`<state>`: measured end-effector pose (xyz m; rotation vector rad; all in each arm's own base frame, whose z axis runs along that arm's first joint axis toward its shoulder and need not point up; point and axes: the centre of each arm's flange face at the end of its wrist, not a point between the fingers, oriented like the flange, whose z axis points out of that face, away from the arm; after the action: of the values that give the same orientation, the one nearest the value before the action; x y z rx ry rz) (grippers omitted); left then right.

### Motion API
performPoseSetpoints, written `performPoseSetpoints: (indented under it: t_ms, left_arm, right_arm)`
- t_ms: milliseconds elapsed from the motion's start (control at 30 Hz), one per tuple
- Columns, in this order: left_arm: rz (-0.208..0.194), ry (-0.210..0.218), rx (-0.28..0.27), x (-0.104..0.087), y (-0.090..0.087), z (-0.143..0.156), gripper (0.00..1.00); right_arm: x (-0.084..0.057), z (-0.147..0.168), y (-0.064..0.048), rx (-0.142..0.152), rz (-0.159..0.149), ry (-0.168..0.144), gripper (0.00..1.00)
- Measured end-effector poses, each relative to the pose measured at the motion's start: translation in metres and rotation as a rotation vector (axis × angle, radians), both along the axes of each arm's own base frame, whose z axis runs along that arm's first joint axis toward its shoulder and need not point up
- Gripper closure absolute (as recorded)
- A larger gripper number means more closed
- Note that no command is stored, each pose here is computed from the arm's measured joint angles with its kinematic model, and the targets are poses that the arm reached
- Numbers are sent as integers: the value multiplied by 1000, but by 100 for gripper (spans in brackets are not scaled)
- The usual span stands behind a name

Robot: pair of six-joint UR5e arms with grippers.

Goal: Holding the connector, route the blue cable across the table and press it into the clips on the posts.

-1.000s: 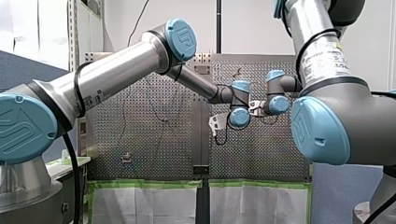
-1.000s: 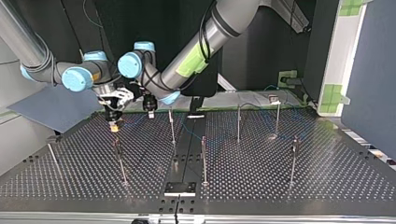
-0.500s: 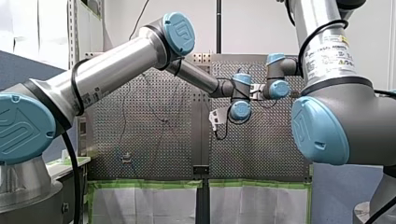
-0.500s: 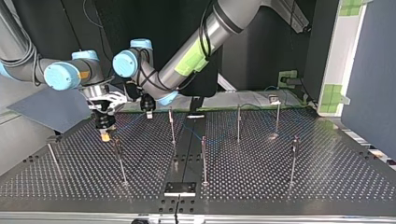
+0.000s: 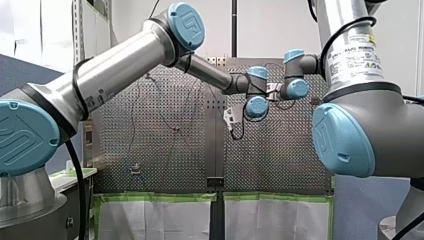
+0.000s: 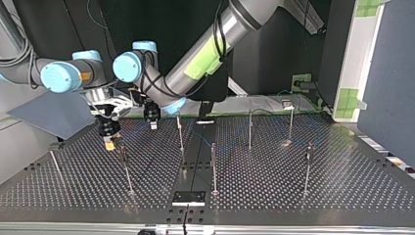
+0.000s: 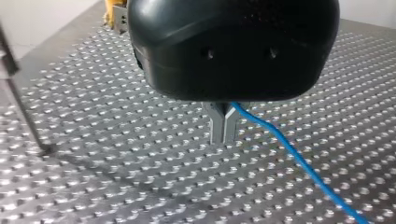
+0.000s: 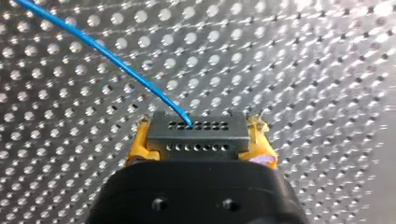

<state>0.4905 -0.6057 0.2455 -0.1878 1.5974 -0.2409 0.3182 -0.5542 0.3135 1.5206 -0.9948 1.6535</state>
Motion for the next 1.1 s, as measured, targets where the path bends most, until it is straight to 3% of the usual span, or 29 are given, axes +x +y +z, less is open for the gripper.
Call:
performPoseSetpoints:
  t_ms: [267,633,1100]
  left_arm:
    - [24,-8,-16,-6,5,25,100]
    - [8,-38,-33,-11,6,56,100]
    - [12,-97,-75,-8,10,105,100]
  right_arm:
    - [-1,31,10,-34,4,-21,100]
    - [-5,57,21,-50,4,-38,100]
    - [-9,101,37,-98,7,-61,100]
